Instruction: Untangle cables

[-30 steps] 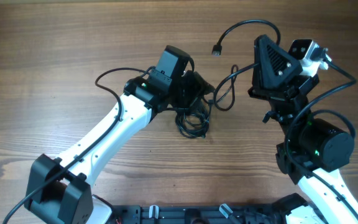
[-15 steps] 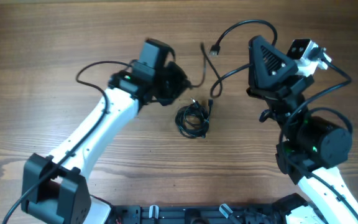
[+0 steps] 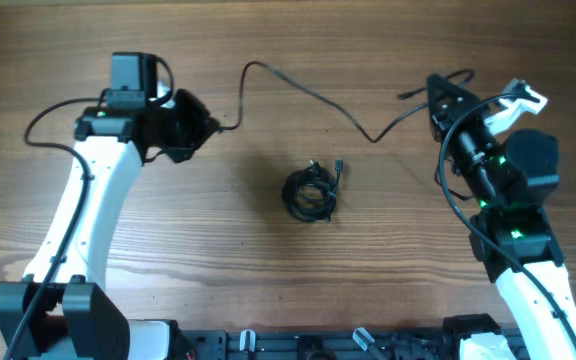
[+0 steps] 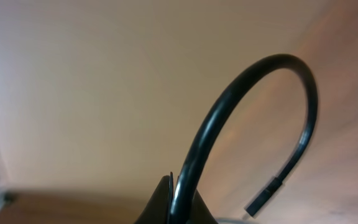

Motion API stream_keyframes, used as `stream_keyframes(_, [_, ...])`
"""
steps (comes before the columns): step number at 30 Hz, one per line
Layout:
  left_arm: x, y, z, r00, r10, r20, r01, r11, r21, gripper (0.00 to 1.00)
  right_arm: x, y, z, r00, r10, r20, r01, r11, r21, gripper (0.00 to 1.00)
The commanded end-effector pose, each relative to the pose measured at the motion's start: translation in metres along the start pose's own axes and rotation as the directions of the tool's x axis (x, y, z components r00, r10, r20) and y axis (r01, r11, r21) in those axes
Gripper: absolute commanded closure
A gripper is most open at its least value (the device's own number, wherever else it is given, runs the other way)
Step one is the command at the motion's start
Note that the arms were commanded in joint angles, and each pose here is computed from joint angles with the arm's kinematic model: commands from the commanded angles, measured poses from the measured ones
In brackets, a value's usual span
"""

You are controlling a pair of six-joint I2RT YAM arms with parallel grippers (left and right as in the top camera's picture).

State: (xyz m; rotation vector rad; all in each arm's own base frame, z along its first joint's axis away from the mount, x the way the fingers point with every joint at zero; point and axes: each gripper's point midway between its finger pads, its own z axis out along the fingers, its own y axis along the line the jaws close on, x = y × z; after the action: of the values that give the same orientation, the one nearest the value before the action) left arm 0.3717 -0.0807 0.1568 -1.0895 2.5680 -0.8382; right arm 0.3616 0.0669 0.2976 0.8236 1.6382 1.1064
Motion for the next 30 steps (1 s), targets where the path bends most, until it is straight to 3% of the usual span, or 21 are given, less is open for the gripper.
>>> stream_keyframes(1, [-0.031, 0.023, -0.018, 0.993, -0.023, 0.118, 0.031, 0.997, -0.067, 0.96, -0.025, -0.027, -0.006, 0.996, -0.052, 0.074, 0.044, 0.993, 0.114, 0.95])
stream_keyframes(4, [-0.045, 0.036, -0.023, 0.984, -0.043, 0.174, 0.063, 0.992, -0.108, 0.96, -0.027, -0.039, -0.009, 0.987, -0.149, 0.066, 0.136, 0.976, 0.171, 0.95])
stream_keyframes(8, [-0.068, 0.074, -0.039, 0.946, -0.036, 0.323, 0.13, 0.952, -0.275, 0.96, -0.042, -0.094, -0.027, 0.971, -0.195, 0.142, 0.115, 0.893, 0.436, 0.96])
stream_keyframes(14, [-0.088, 0.099, -0.058, 0.888, 0.021, 0.459, 0.186, 0.896, -0.403, 0.96, -0.043, -0.122, -0.028, 0.95, -0.304, 0.069, 0.218, 0.808, 0.548, 0.96])
stream_keyframes(20, [-0.105, 0.119, -0.075, 0.85, 0.004, 0.527, 0.259, 0.867, -0.425, 0.95, -0.048, -0.156, -0.027, 0.936, -0.348, 0.046, 0.232, 0.714, 0.661, 0.96])
stream_keyframes(24, [-0.127, 0.152, -0.1, 0.8, -0.08, 0.594, 0.382, 0.832, -0.402, 0.96, -0.072, -0.165, -0.044, 0.901, -0.416, 0.125, 0.19, 0.636, 0.748, 0.96])
stream_keyframes(30, [-0.135, 0.166, -0.109, 0.782, -0.152, 0.605, 0.435, 0.828, -0.354, 0.96, -0.081, -0.165, -0.045, 0.895, -0.428, 0.13, 0.197, 0.637, 0.745, 0.96])
